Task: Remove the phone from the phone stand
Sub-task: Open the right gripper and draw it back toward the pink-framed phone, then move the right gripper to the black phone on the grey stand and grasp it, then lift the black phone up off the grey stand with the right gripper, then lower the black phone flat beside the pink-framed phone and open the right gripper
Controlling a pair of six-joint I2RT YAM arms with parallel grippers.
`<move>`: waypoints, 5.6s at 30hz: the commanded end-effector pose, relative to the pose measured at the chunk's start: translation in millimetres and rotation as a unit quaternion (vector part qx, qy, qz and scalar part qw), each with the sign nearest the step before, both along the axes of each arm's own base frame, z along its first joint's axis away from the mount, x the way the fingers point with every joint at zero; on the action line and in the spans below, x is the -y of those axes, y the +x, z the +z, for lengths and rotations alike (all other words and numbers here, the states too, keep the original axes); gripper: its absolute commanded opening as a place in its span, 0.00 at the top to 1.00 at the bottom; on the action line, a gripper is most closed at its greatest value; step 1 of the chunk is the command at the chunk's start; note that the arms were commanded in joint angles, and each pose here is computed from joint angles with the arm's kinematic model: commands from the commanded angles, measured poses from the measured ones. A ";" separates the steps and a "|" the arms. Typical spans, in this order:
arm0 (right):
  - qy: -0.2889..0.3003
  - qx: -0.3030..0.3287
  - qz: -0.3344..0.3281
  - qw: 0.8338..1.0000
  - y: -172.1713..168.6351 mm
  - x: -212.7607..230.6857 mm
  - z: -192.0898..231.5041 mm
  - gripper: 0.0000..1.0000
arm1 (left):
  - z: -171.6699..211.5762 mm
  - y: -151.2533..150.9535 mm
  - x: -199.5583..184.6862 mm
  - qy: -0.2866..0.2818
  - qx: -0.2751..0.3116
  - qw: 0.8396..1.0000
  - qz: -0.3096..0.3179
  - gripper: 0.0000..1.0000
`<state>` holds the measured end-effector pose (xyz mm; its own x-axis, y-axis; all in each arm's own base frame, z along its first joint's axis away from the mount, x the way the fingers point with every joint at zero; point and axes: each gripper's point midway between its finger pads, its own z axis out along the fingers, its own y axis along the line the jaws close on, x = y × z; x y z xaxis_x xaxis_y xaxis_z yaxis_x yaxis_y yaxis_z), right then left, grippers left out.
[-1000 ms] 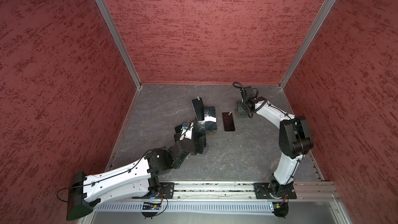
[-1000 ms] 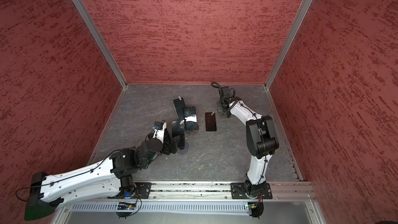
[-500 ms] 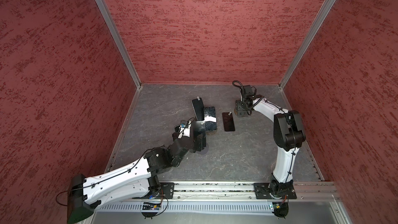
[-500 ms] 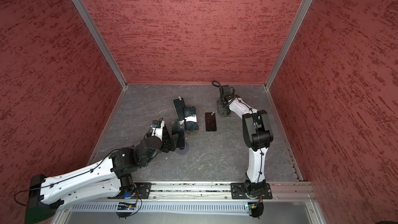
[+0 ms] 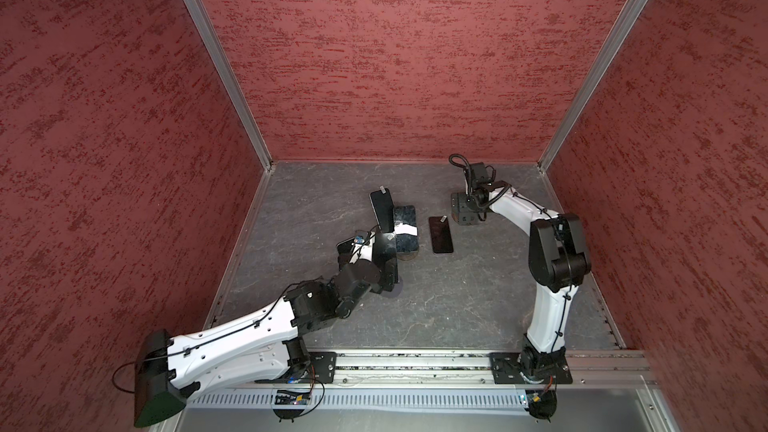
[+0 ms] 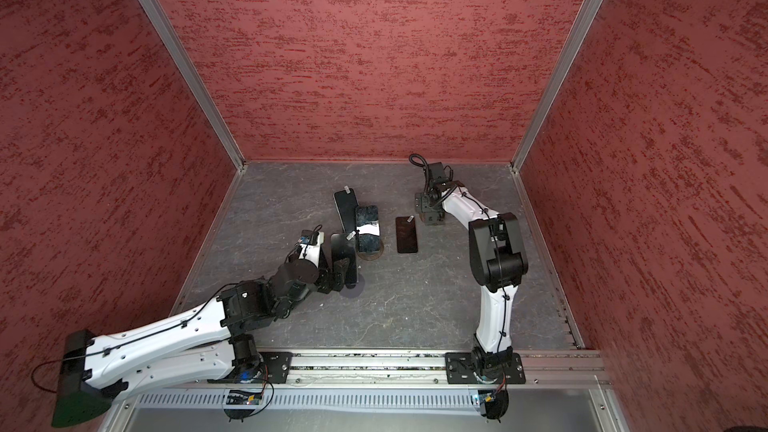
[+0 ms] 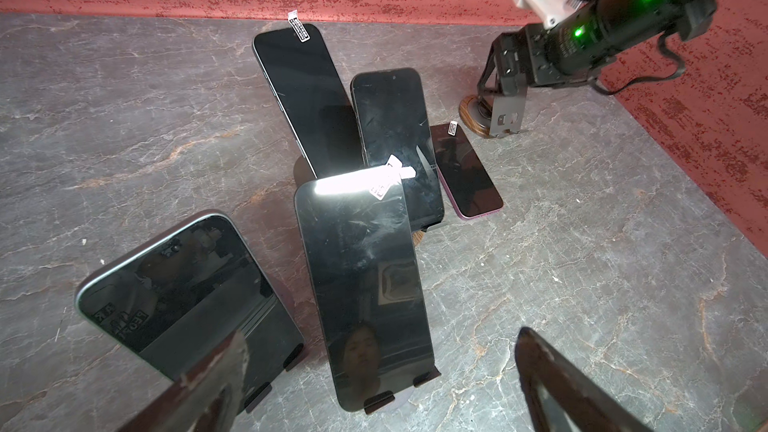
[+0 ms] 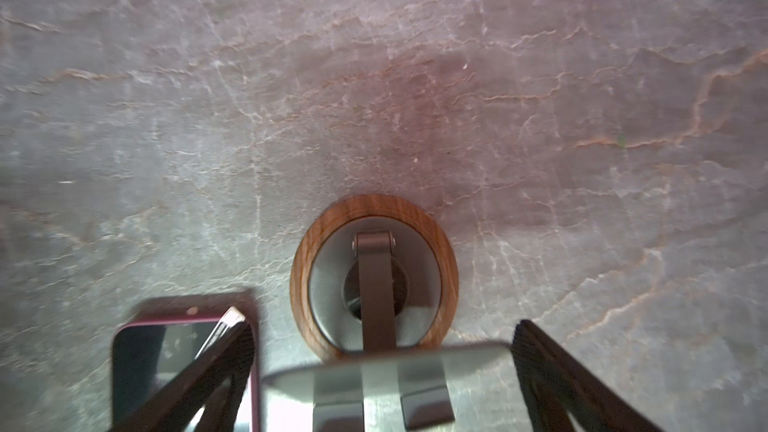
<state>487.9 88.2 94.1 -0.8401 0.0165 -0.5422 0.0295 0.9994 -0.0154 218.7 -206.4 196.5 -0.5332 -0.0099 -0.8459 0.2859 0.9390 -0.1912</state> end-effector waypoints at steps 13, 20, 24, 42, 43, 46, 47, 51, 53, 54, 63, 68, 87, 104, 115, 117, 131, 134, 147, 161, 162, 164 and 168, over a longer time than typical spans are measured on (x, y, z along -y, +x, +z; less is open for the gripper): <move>0.035 0.059 -0.032 0.997 -67.4 1.6 65.1 0.01 | 4.2 2.8 4.4 0.002 -0.006 1.000 0.000 0.00; 0.051 0.047 -0.006 0.998 -105.6 -19.6 59.4 0.01 | 3.8 3.8 5.1 0.005 -0.005 1.000 -0.001 0.00; 0.064 0.038 0.010 0.997 -126.7 -33.7 53.0 0.01 | 3.4 4.6 3.1 0.006 -0.003 1.000 0.002 0.00; 0.108 0.047 0.048 0.992 -169.0 -100.4 67.1 0.01 | 5.0 2.6 -39.3 -0.010 0.006 0.999 0.045 0.00; 0.111 0.049 0.051 0.991 -170.3 -105.2 69.3 0.01 | 5.2 1.0 -41.6 -0.015 0.003 0.999 0.043 0.00; 0.124 0.052 0.061 0.989 -173.7 -123.0 75.1 0.02 | 3.5 -6.0 -43.4 -0.028 -0.003 0.999 0.026 0.00; 0.131 0.053 0.066 0.988 -174.5 -131.0 77.1 0.02 | 3.0 -8.5 -42.6 -0.031 -0.003 0.999 0.017 0.00; 0.135 0.051 0.086 0.986 -178.9 -161.4 80.3 0.02 | -2.7 -18.7 -45.0 -0.043 -0.015 0.999 -0.004 0.00; 0.121 0.043 0.094 0.987 -181.0 -174.6 73.1 0.02 | -5.4 -23.0 -46.6 -0.047 -0.022 0.999 -0.010 0.00; 0.117 0.043 0.099 0.987 -182.1 -182.0 73.6 0.02 | -6.1 -25.8 -46.6 -0.051 -0.026 0.998 -0.016 0.00; 0.093 0.051 0.137 0.985 -197.0 -236.1 77.9 0.02 | -10.4 -42.4 -57.2 -0.081 -0.059 0.994 -0.031 0.00; 0.084 0.049 0.152 0.984 -203.8 -256.7 74.7 0.02 | -11.0 -45.7 -63.8 -0.112 -0.067 0.991 -0.029 0.01; 0.035 0.044 0.118 0.991 -200.6 -286.1 41.3 0.02 | -12.8 -46.1 -72.1 -0.125 -0.070 0.990 -0.014 0.01; 0.025 0.043 0.096 0.994 -196.6 -285.2 30.2 0.19 | -14.6 -45.9 -71.7 -0.120 -0.071 0.990 -0.016 0.00; 0.043 0.055 0.122 0.990 -196.2 -293.9 46.6 0.31 | -13.6 -45.1 -70.7 -0.118 -0.074 0.990 -0.015 0.01; 0.049 0.061 0.127 0.989 -196.1 -294.3 53.9 0.32 | -13.2 -44.5 -69.9 -0.117 -0.075 0.990 -0.016 0.00; 0.088 0.079 0.154 0.981 -196.5 -295.5 75.5 0.33 | -6.7 -37.2 -56.7 -0.115 -0.077 0.990 -0.031 0.01; 0.105 0.079 0.156 0.979 -195.9 -293.5 79.8 0.33 | -5.8 -36.2 -54.8 -0.118 -0.075 0.990 -0.032 0.00; 0.136 0.078 0.123 0.980 -189.0 -228.0 88.7 0.33 | 1.2 -32.2 -46.3 -0.132 -0.070 0.988 -0.040 0.00; 0.123 0.042 0.080 0.988 -210.4 -137.7 43.3 0.32 | 13.9 -22.0 -19.4 -0.152 -0.060 0.985 -0.059 0.00; 0.123 0.035 0.080 0.989 -213.1 -135.1 36.9 0.32 | 14.2 -20.9 -15.6 -0.147 -0.059 0.985 -0.061 0.01; 0.121 0.022 0.080 0.989 -217.5 -131.5 23.9 0.32 | 16.2 -20.0 -7.3 -0.139 -0.056 0.986 -0.068 0.00; 0.123 -0.003 0.079 0.989 -225.1 -126.9 -2.3 0.32 | 19.8 -18.2 7.6 -0.128 -0.052 0.987 -0.083 0.00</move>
<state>256.4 203.5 86.9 -0.8586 -0.0191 -0.5123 -0.1164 0.9805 0.1585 193.1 -206.1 193.1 -0.6813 -0.0965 -0.7256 0.3678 0.8120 -0.4533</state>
